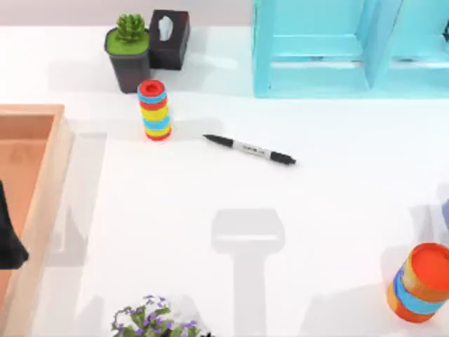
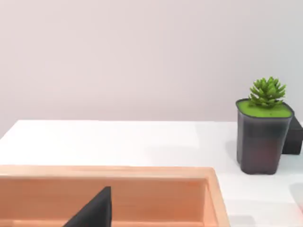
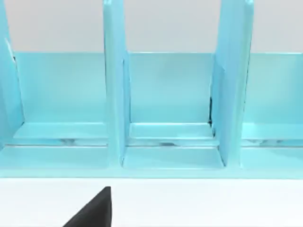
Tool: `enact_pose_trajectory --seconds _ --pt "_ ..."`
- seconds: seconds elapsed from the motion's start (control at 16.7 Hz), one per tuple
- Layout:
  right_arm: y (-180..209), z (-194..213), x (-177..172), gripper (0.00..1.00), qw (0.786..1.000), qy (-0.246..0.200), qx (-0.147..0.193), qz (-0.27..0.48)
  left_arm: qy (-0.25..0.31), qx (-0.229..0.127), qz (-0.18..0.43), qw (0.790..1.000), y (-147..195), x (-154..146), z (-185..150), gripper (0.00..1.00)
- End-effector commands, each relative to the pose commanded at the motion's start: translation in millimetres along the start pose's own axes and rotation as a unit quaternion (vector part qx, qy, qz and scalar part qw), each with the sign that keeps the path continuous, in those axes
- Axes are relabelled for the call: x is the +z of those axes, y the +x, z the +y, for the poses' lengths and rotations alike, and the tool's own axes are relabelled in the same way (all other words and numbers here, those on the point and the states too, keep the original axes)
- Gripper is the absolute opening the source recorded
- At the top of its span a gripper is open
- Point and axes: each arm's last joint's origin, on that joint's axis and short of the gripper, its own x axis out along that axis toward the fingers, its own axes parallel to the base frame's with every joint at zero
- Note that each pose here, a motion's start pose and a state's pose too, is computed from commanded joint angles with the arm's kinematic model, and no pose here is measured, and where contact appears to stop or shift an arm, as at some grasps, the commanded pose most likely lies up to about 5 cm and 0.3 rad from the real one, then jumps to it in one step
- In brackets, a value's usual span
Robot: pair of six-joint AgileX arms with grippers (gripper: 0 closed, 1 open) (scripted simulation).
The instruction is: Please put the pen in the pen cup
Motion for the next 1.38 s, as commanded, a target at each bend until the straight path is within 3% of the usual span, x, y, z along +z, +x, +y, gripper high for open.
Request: enact_pose_trajectory --seconds 0.36,0.78,1.14,1.38 --pt "1.2 3.7 17.3 1.00 0.999 -0.008 0.020 0.030 0.000 0.000 0.000 1.000 0.0 0.0 0.0 1.00" --pt "34.5 22.1 110.3 1.00 0.981 -0.064 0.081 0.162 0.000 0.000 0.000 1.000 0.0 0.0 0.0 1.00" --pt "129.6 69.1 190.3 1.00 0.928 -0.157 0.148 0.302 0.000 0.000 0.000 1.000 0.0 0.0 0.0 1.00" --pt "210.6 124.9 201.0 1.00 0.869 -0.234 0.201 0.387 0.000 0.000 0.000 1.000 0.0 0.0 0.0 1.00"
